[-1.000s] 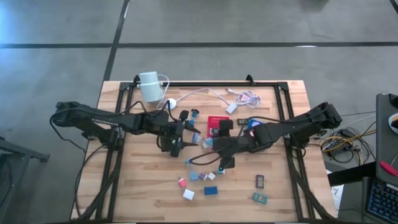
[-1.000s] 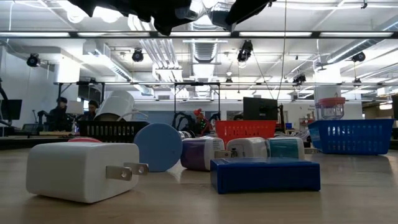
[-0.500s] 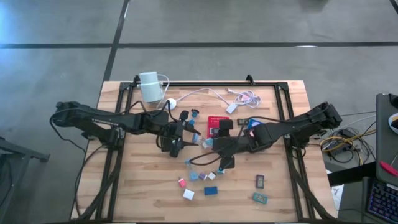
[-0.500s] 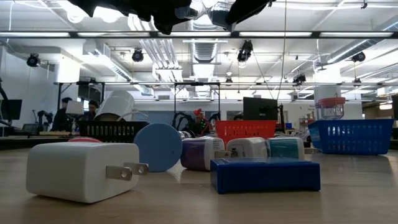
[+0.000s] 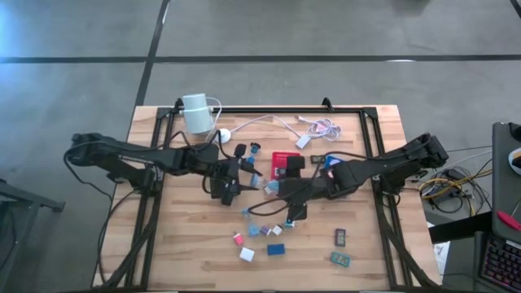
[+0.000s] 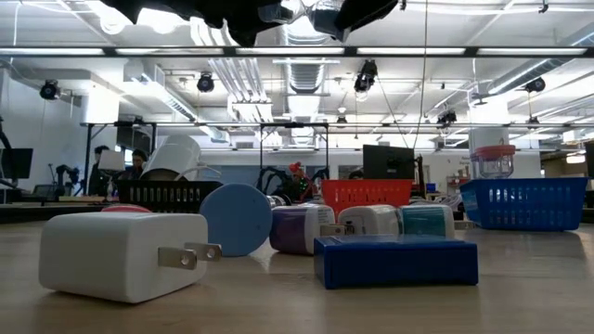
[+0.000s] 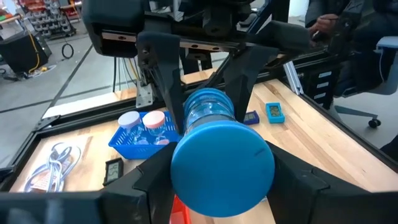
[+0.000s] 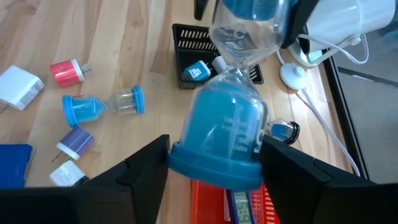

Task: Pick & Place Office items
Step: Put the right light blue hourglass into the blue bin

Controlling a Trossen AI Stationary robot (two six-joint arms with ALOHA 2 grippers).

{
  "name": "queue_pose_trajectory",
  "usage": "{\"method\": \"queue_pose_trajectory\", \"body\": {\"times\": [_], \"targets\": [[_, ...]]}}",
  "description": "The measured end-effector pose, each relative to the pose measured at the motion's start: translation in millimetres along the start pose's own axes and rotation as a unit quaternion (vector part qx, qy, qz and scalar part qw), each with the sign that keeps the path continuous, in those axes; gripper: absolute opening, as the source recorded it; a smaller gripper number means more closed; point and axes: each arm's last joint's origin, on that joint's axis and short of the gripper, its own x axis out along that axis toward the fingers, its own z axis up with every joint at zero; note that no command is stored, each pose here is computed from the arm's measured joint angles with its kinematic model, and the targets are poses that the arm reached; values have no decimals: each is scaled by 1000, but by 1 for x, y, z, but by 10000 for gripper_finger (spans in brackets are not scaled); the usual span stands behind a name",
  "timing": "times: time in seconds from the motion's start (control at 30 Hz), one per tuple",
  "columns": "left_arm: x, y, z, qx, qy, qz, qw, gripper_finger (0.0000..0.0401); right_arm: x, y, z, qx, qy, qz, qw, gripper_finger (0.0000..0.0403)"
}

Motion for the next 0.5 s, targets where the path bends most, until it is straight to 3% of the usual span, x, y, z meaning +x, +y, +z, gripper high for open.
{"method": "queue_pose_trajectory", "body": {"times": [0.23,0.5], "targets": [[-11,-2,1,-4,-19,2,1000,199,-4,-2,2,6,-12,-4,1000,271],[-40,-7,-3,-16,-49,11,999,199,-24,-10,5,24,-54,-13,998,281]]}}
